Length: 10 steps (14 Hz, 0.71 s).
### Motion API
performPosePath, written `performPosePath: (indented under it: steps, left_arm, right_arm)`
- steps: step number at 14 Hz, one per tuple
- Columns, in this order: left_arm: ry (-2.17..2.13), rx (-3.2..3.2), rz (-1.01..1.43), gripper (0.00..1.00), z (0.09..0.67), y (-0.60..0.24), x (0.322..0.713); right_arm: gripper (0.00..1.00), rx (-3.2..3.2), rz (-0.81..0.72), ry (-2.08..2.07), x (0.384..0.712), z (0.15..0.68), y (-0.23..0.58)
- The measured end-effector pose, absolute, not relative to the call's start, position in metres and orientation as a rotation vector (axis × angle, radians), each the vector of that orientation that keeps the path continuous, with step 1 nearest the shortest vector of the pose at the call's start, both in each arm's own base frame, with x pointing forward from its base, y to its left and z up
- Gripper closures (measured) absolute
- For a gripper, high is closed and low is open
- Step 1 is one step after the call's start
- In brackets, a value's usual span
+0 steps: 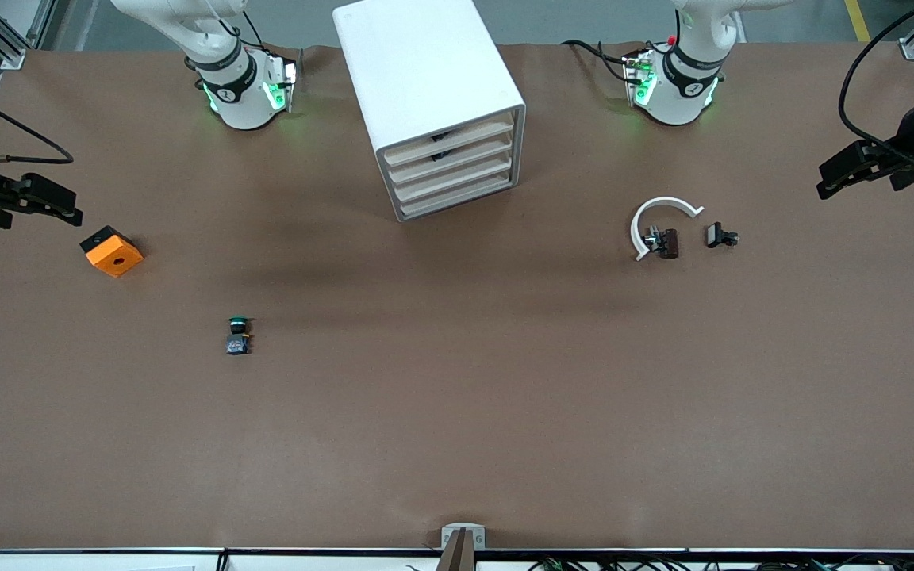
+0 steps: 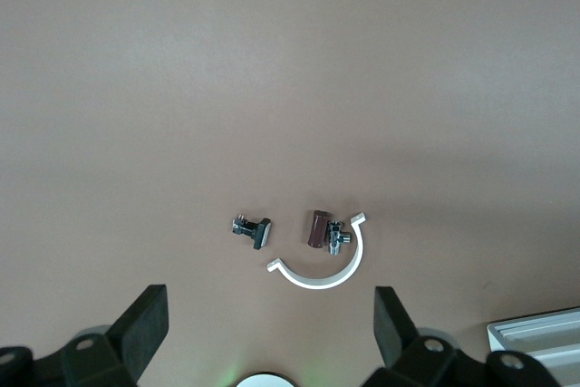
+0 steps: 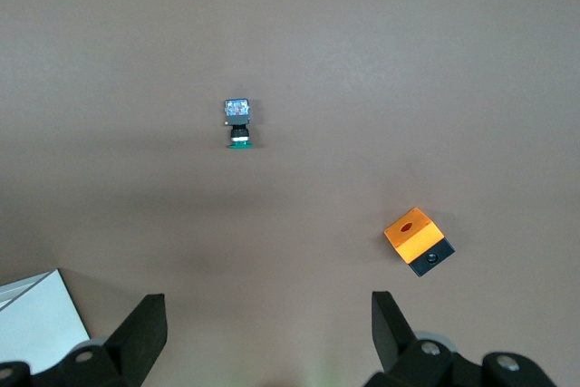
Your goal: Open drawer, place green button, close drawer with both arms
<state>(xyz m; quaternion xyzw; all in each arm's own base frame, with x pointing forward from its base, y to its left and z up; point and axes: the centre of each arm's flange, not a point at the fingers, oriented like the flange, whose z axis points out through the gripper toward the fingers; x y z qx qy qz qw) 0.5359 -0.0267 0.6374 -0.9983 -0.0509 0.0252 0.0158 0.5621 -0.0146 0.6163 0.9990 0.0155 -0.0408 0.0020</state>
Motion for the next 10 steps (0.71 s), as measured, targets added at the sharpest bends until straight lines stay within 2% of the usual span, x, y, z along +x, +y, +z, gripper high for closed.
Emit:
performPosePath:
  steps: [6, 10]
  left_arm:
    - [-0.154, -3.107, 0.113, 0.00, 0.622, -0.027, 0.549]
    - [-0.135, -3.098, 0.292, 0.00, 0.557, -0.031, 0.580]
  right_arm:
    - [0.00, 3.135, -0.126, 0.061, 0.562, 0.617, -0.010]
    - [0.00, 3.135, -0.125, 0.084, 0.566, 0.600, -0.001]
